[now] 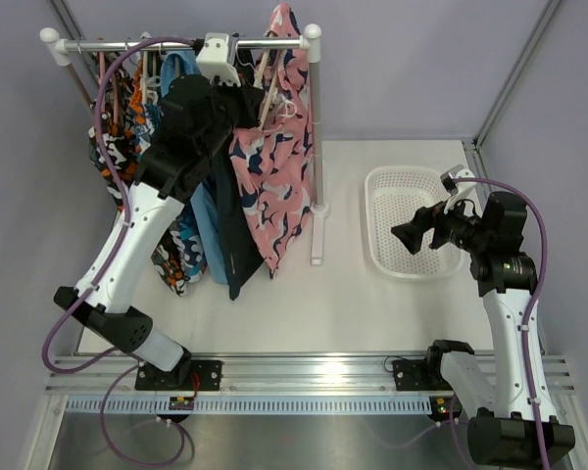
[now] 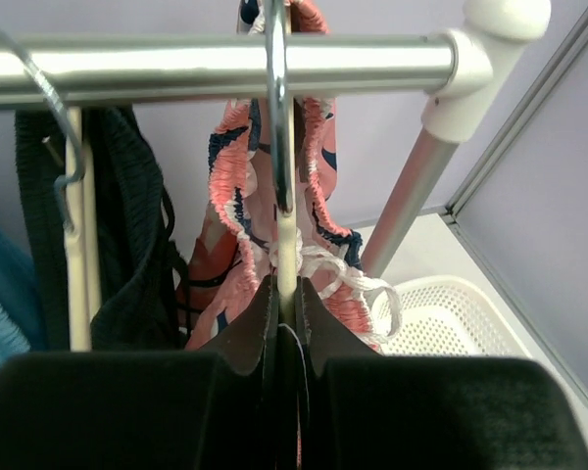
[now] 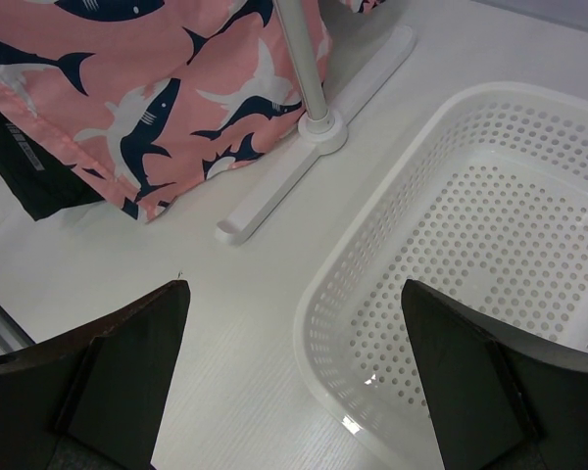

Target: Remove the shorts from the hanger

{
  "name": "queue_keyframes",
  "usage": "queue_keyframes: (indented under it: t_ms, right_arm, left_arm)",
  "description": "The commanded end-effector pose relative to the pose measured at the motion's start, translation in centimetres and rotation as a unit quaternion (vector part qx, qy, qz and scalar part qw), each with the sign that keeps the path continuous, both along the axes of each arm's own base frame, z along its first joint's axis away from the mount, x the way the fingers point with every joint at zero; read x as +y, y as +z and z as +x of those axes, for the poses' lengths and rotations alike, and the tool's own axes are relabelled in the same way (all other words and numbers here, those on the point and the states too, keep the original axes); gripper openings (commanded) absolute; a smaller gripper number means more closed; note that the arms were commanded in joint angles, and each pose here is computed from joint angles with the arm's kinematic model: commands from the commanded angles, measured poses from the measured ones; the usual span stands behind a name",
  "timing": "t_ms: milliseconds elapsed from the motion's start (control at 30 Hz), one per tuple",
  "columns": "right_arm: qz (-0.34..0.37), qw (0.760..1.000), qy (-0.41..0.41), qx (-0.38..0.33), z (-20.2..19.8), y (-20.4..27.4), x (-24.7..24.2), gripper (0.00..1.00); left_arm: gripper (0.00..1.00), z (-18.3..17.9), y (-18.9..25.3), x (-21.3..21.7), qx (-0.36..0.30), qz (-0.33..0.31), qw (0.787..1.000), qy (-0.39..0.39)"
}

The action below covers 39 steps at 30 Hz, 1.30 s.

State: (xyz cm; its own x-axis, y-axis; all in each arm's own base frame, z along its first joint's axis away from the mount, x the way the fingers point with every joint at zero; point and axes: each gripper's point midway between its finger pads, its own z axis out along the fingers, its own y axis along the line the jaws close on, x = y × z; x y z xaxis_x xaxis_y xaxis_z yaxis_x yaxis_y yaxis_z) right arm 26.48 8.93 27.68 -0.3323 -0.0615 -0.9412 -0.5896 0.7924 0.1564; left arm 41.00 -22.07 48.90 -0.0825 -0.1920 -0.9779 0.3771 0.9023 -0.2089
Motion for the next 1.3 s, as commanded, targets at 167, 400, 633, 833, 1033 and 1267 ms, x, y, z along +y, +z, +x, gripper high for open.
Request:
queue_keyframes:
  t_ms: [167, 400, 633, 833, 1033, 1267]
  right_arm:
    - [-0.008, 1.0, 0.009, -0.02, 0.0, 1.5, 0.3, 0.99]
    - [-0.003, 0.999, 0.033, -0.016, -0.5, 1.3, 0.9, 0.99]
    - [0.0, 0.998, 0.06, -0.019, -1.2, 1.4, 1.6, 1.0]
    - [0.0, 0.989, 0.139, -0.045, -3.4, 1.7, 3.2, 1.0]
    - [0.0, 0.971, 0.224, -0.09, -6.4, 2.3, 4.7, 0.97]
    - [-0.049, 0.939, 0.283, -0.19, -8.9, 6.1, 5.4, 0.98]
  left_arm:
    - [0.0, -3.6, 1.7, 1.5, -0.032, -0.026, 0.999, -0.015]
    - [0.0, -5.5, -1.4, 2.7, 0.028, -0.007, 1.0, -0.011]
    - [0.0, -7.8, -3.5, 3.3, 0.065, 0.014, 0.997, -0.026]
    - [0.0, -10.7, -3.9, 3.9, 0.058, 0.033, 0.996, -0.058]
    - [0.0, -14.8, -4.7, 3.8, 0.044, 0.049, 0.99, -0.126]
    - [0.0, -19.8, -7.1, 2.6, 0.051, 0.06, 0.969, -0.234]
